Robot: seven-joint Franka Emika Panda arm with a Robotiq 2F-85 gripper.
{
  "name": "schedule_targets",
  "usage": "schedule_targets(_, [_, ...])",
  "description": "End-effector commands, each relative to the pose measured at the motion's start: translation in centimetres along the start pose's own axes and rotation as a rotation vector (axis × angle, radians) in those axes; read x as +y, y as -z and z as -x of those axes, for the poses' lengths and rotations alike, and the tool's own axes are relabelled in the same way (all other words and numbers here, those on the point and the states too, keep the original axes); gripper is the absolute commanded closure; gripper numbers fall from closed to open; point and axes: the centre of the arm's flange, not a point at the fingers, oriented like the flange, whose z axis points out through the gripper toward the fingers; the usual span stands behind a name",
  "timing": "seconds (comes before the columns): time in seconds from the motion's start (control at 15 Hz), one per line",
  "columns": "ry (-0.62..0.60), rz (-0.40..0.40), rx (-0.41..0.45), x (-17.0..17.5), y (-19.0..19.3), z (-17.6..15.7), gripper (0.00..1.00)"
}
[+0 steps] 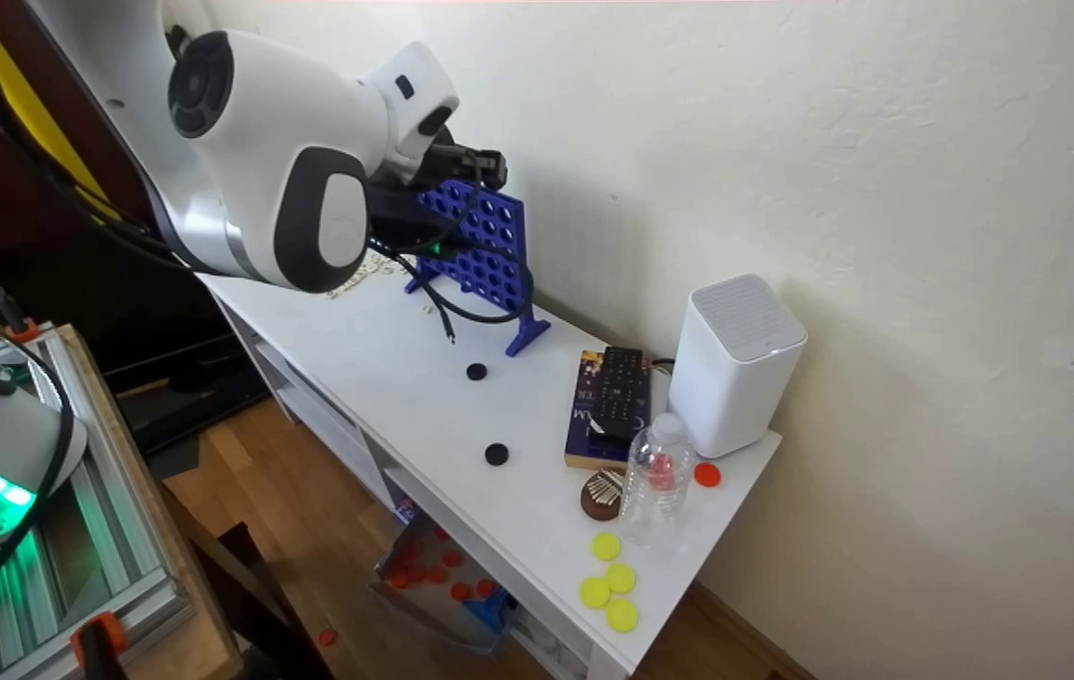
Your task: Put the left black disk in the blue board
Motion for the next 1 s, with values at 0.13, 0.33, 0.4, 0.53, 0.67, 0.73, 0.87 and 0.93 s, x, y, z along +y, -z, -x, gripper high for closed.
schedule_targets(0.13, [-0.023, 0.020, 0.019, 0.3, -1.1, 0.8, 0.91])
schedule_targets(0.33, [-0.033, 0.026, 0.025, 0.4, -1.6, 1.0, 0.91])
schedule_targets(0.4, [-0.034, 0.026, 0.028, 0.4, -1.7, 0.9, 0.91])
schedule_targets(0.53, [-0.038, 0.025, 0.042, 0.3, -2.0, 0.9, 0.91])
schedule_targets(0.67, [-0.038, 0.028, 0.051, 0.3, -2.2, 0.9, 0.91])
schedule_targets(0.73, [-0.041, 0.030, 0.053, 0.3, -2.4, 1.0, 0.91])
schedule_targets(0.87, [-0.044, 0.032, 0.057, 0.3, -2.7, 1.2, 0.91])
schedule_targets(0.93, [-0.044, 0.032, 0.060, 0.3, -2.8, 1.2, 0.91])
